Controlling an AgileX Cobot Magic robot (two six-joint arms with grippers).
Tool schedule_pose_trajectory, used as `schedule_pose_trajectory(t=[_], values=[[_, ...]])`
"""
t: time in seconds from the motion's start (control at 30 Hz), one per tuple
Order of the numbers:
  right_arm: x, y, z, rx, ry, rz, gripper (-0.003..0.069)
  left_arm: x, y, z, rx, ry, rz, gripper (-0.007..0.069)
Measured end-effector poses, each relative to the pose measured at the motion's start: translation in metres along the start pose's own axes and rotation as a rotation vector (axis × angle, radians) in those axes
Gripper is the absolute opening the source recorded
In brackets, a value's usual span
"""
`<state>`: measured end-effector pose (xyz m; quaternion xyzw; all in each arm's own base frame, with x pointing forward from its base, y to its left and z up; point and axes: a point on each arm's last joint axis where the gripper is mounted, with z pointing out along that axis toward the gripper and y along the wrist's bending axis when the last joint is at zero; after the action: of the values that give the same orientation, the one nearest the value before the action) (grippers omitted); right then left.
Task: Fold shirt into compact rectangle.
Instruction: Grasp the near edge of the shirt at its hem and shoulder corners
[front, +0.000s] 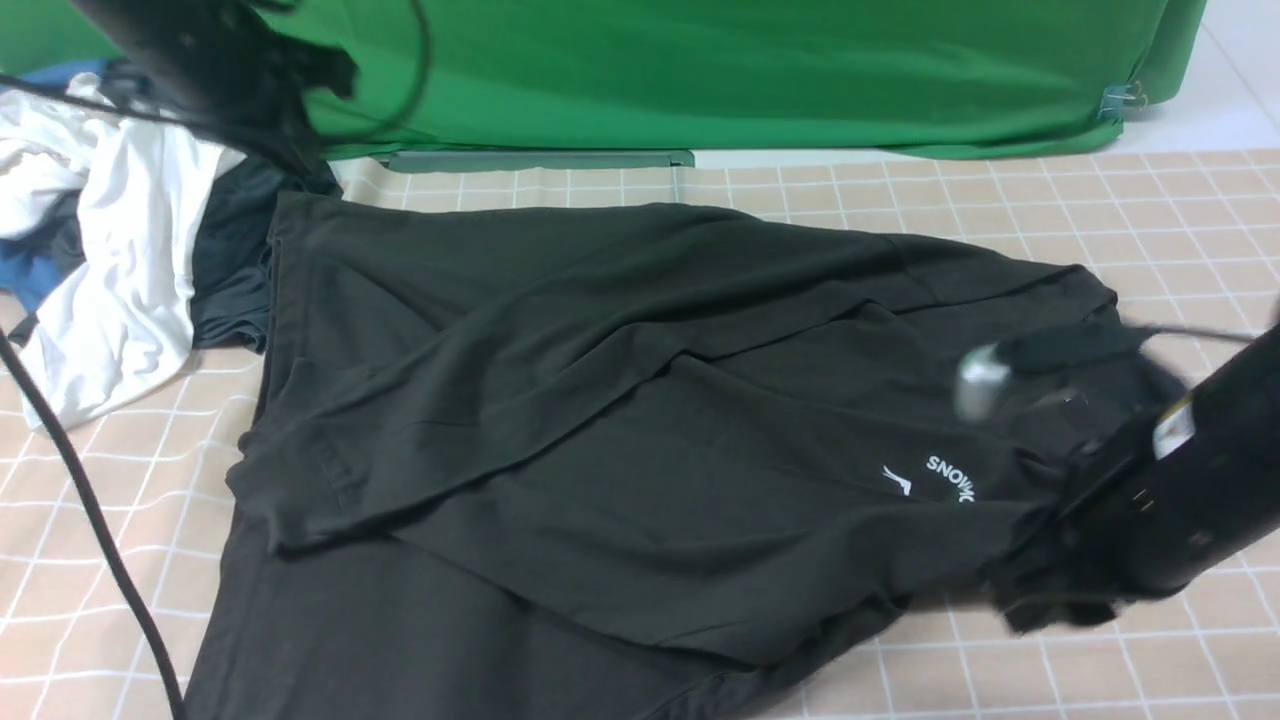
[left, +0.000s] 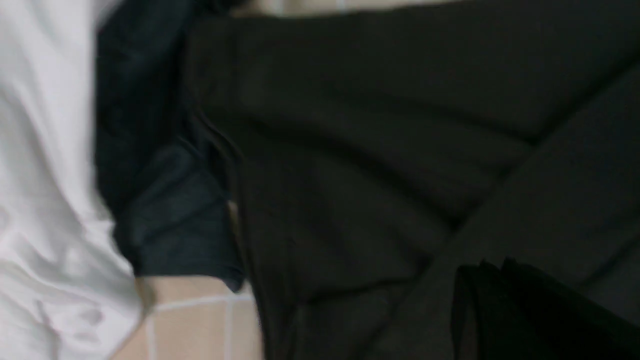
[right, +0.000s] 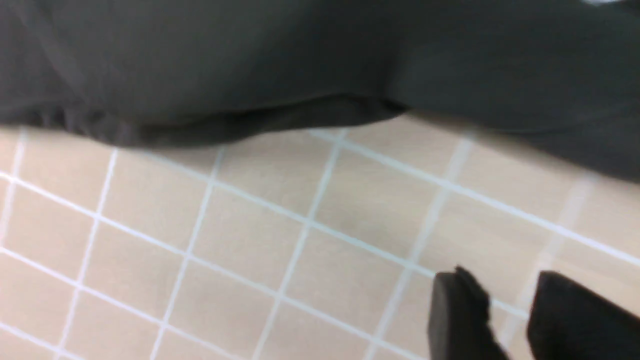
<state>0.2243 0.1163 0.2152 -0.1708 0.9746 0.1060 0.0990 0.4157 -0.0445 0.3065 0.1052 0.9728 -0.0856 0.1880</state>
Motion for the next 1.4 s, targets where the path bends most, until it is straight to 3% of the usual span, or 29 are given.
schedule_pose_trajectory(t=[0.13,0.37,0.63,0.83,1.1,1.4], values=[[-0.007,0.006,0.024,0.005,0.004,-0.031,0.0342,0.043,-0.045,0.003,0.037,0.054,0.063,0.0015],[-0.025,0.0,0.058,0.043,-0.09,-0.061,0.0358,0.137,-0.101,0.044,0.09,0.23,0.12,0.0015],[-0.048,0.002,0.051,0.048,-0.238,-0.072,0.0358,0.208,-0.106,0.087,0.074,0.339,0.115,0.0018],[-0.072,0.001,0.05,0.047,-0.274,-0.065,0.0358,0.221,-0.102,0.09,0.067,0.332,0.103,0.0019],[-0.067,0.003,0.048,0.036,-0.129,-0.068,0.0358,0.222,-0.102,0.09,0.07,0.328,0.097,0.0019],[-0.05,0.027,-0.012,-0.008,-0.186,-0.102,0.0358,0.221,-0.102,0.09,0.069,0.322,0.097,0.0019]])
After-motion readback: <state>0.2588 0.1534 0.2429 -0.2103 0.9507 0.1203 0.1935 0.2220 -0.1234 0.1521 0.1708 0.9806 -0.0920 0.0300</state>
